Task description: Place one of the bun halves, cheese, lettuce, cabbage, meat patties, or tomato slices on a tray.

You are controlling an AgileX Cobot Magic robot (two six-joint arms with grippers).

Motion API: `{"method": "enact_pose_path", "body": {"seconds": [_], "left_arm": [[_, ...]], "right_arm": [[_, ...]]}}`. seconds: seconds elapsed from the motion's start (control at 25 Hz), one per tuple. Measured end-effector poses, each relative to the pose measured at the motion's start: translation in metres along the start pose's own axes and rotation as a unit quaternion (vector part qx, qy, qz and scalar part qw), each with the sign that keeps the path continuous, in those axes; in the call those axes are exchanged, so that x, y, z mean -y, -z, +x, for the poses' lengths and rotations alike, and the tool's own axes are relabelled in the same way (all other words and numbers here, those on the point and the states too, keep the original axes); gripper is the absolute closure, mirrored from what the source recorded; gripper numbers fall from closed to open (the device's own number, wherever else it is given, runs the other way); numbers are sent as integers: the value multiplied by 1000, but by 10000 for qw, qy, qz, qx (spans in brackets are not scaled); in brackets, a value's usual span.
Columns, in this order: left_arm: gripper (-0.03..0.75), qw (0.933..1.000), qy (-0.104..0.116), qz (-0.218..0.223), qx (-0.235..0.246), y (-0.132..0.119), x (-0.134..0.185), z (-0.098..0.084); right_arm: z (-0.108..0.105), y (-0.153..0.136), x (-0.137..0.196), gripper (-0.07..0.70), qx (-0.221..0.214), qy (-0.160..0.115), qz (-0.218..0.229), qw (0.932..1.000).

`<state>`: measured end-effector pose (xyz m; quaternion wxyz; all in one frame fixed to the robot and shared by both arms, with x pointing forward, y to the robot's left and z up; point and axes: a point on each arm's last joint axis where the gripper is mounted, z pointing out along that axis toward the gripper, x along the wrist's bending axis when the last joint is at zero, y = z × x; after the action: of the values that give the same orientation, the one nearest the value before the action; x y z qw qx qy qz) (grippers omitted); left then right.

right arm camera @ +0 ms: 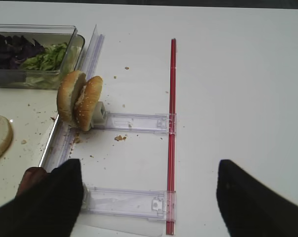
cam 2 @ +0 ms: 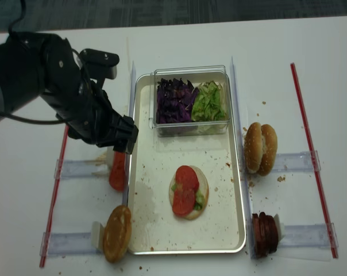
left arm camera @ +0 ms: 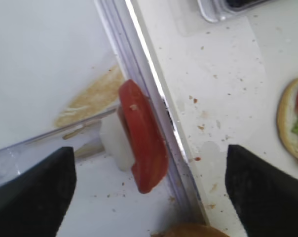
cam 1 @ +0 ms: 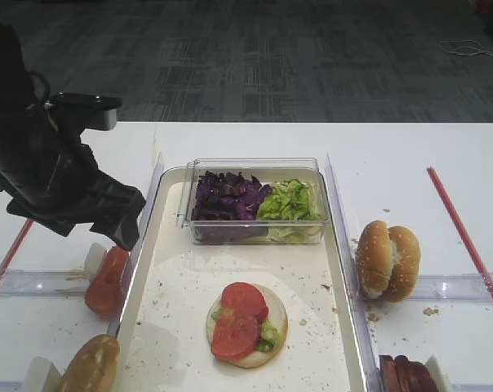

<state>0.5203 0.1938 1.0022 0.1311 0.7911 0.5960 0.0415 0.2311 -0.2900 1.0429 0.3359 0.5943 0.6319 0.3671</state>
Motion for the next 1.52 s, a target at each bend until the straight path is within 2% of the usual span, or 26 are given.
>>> {"method": "enact_pose_path", "body": {"seconds": [0.12,0.24,0.44,0.6,0.72,0.92,1.12,1.36,1.52], "left_arm": [[113,9994,251,-29,-232,1,-1,17],[113,9973,623,-58,-389,4,-1,43],[104,9900,1269,-70,-611,9,5,88],[62,9866,1463,-36,-714,12,11,108],[48,9850,1512,21,-833,14,14,117],[45,9833,1594,204,-859,16,20,122],[45,9829,1588,385,-847,24,29,118],[43,9807,1612,768,-796,28,78,101],[43,9800,1619,851,-784,36,114,88]], "right_arm": [[0,0,0,39,0,0,0,10000],[0,0,0,41,0,0,0,10000],[0,0,0,41,0,0,0,10000],[0,0,0,41,0,0,0,10000],[0,0,0,41,0,0,0,10000],[0,0,0,41,0,0,0,10000],[0,0,0,41,0,-9,0,10000],[0,0,0,41,0,-9,0,10000],[0,0,0,41,0,-9,0,10000]]}}
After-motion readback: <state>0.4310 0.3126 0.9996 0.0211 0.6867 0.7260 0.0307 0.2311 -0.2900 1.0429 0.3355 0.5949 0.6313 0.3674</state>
